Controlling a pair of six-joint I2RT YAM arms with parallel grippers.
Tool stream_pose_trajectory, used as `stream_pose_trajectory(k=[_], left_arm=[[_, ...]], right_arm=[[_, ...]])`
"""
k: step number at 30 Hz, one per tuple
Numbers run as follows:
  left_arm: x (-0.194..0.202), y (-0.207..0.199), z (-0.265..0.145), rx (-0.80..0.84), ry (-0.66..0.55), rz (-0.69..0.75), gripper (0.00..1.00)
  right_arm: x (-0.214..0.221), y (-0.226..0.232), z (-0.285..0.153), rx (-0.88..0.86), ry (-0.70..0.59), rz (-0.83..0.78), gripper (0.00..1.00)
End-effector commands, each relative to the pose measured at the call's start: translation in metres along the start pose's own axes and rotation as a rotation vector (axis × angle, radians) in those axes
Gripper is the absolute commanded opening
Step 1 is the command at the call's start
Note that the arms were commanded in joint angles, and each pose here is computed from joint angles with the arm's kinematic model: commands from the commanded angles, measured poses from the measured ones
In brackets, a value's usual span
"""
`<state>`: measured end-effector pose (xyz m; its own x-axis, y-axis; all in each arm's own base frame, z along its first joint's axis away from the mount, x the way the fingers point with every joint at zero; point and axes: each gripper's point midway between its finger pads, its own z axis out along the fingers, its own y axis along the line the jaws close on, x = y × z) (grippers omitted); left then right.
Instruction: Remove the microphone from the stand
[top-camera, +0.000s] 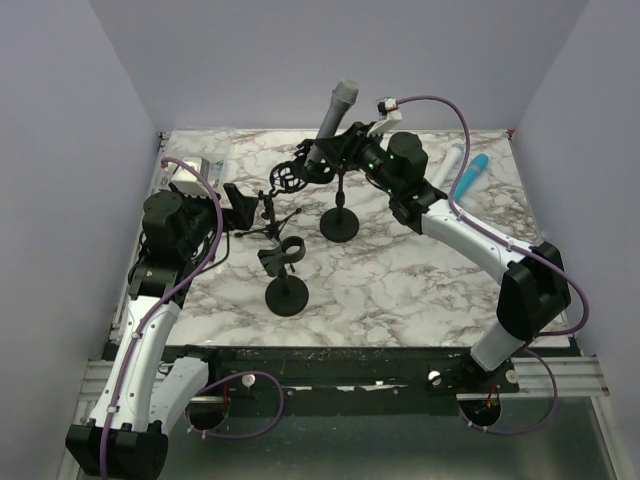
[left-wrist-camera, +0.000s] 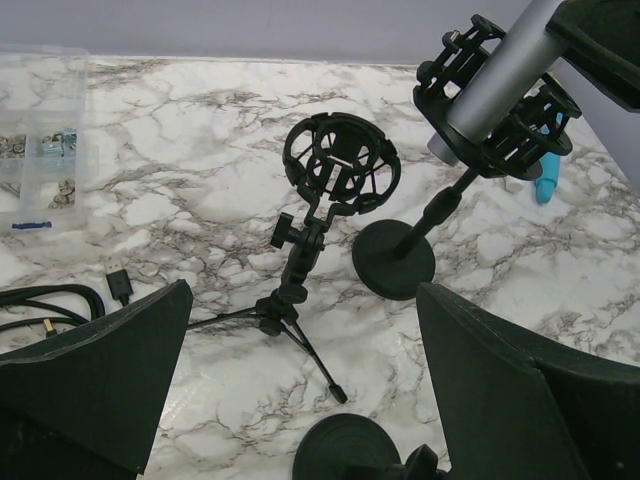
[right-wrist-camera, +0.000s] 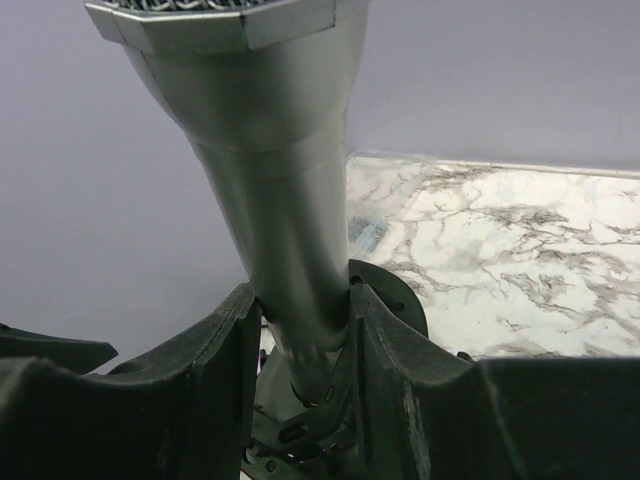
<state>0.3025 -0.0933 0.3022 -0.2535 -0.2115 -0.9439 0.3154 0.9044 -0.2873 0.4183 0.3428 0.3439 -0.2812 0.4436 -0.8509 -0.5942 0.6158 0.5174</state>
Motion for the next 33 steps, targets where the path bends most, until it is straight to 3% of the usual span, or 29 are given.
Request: stream_pose_trajectory(k=[1,7,14,24,33], left_arm=[[-0.005,-0.008,0.000,0.036,-0.014,0.006,0.99],[-0.006,-0.008,-0.001,0.037,-0.016,0.007,0.99],[-0.006,-0.009,-0.001,0.038,-0.015,0.007,0.99],[-0.006,-0.010,-0.001,0.043,-0.017,0.005,0.98],[-0.003,-0.014,0.001,0.059,-0.004,0.002,0.99]], right_arm=[[-0.040,0.026,0.000,-0.055,-0.103,-0.024,0.11],[-0.065,0.037,-0.002,-0.059,-0.152,-0.032,0.01],[-0.103,0.048,-0.014,-0.032,-0.227,-0.088,0.01],[-0.162,-0.001,-0.065,0.350,-0.392,-0.266,0.01],[-0.146,-0.103,-0.122,0.818,-0.330,-0.472,0.01]])
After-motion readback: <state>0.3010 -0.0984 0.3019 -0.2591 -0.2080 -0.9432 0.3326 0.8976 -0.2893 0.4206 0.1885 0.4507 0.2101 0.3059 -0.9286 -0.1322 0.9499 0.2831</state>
